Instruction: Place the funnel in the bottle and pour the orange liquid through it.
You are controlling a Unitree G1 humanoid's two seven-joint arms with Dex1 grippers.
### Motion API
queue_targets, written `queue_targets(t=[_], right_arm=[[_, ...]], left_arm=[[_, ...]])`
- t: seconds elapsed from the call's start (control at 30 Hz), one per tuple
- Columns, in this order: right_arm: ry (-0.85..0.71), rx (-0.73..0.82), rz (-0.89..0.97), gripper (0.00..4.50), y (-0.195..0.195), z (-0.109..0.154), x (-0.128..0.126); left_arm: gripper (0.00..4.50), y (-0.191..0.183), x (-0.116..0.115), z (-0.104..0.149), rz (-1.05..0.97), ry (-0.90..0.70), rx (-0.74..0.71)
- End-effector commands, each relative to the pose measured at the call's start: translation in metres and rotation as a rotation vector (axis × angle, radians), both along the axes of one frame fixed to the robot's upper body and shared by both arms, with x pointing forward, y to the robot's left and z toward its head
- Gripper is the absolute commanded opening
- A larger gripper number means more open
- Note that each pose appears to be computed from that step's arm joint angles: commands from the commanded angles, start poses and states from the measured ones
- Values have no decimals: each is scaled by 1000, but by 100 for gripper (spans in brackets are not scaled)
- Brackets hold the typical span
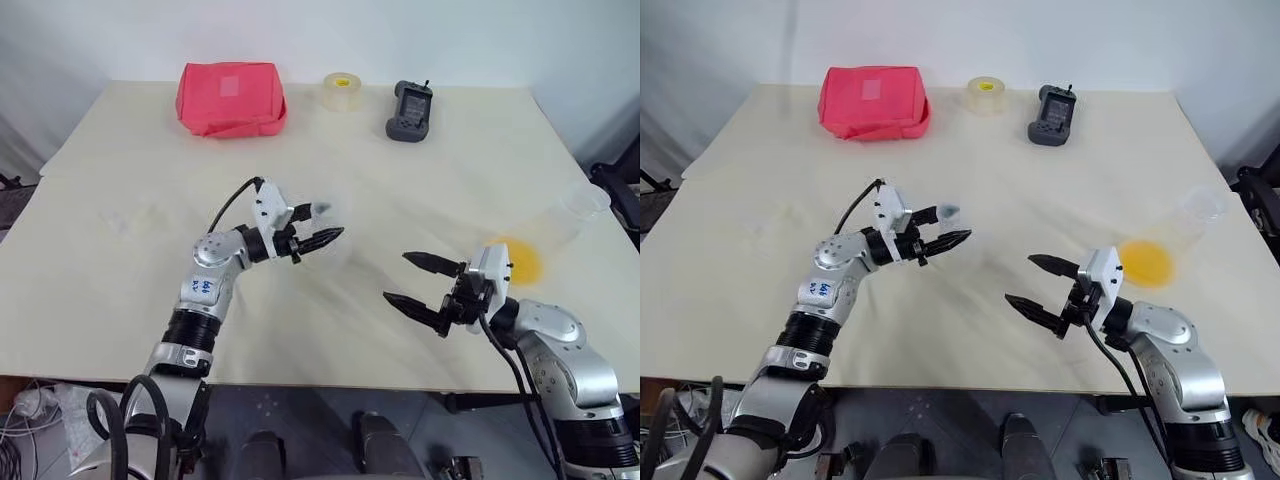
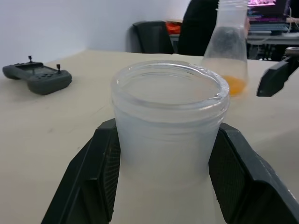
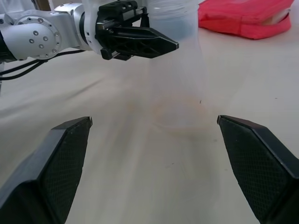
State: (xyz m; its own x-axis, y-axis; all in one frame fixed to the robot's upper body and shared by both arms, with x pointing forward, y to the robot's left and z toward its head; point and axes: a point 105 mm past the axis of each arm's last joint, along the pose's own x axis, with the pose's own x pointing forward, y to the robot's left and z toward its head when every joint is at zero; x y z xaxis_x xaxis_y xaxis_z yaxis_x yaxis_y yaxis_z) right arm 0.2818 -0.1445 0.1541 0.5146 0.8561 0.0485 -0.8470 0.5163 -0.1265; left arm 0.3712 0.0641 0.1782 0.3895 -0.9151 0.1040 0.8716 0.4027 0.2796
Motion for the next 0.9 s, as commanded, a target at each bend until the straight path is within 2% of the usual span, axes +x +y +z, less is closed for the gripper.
queue_targets(t=[0.03, 0.17, 0.23, 0.43, 0.6, 0.73, 0.9], right_arm=[[-61, 9, 1, 450, 3, 10, -2], [-66, 6, -4, 450, 3, 9, -1], [-68, 6, -5, 450, 3, 10, 0], [-69, 1, 2, 450, 3, 10, 0], [-60, -19, 33, 450, 1, 11, -2], [-58, -31, 48, 450, -3, 12, -1], [-55, -25, 70, 450, -1, 13, 3]], left_arm=[[263, 0, -1, -1, -2, -8, -5], [397, 2, -2, -1, 1, 15, -28], [449, 5, -3, 0, 7, 25, -40], [449, 23, -6, 9, 33, 53, -75], [449, 56, -12, 24, 116, 74, -93], [449, 99, -21, 32, 250, 54, -72], [449, 155, -41, 34, 470, 24, -123]])
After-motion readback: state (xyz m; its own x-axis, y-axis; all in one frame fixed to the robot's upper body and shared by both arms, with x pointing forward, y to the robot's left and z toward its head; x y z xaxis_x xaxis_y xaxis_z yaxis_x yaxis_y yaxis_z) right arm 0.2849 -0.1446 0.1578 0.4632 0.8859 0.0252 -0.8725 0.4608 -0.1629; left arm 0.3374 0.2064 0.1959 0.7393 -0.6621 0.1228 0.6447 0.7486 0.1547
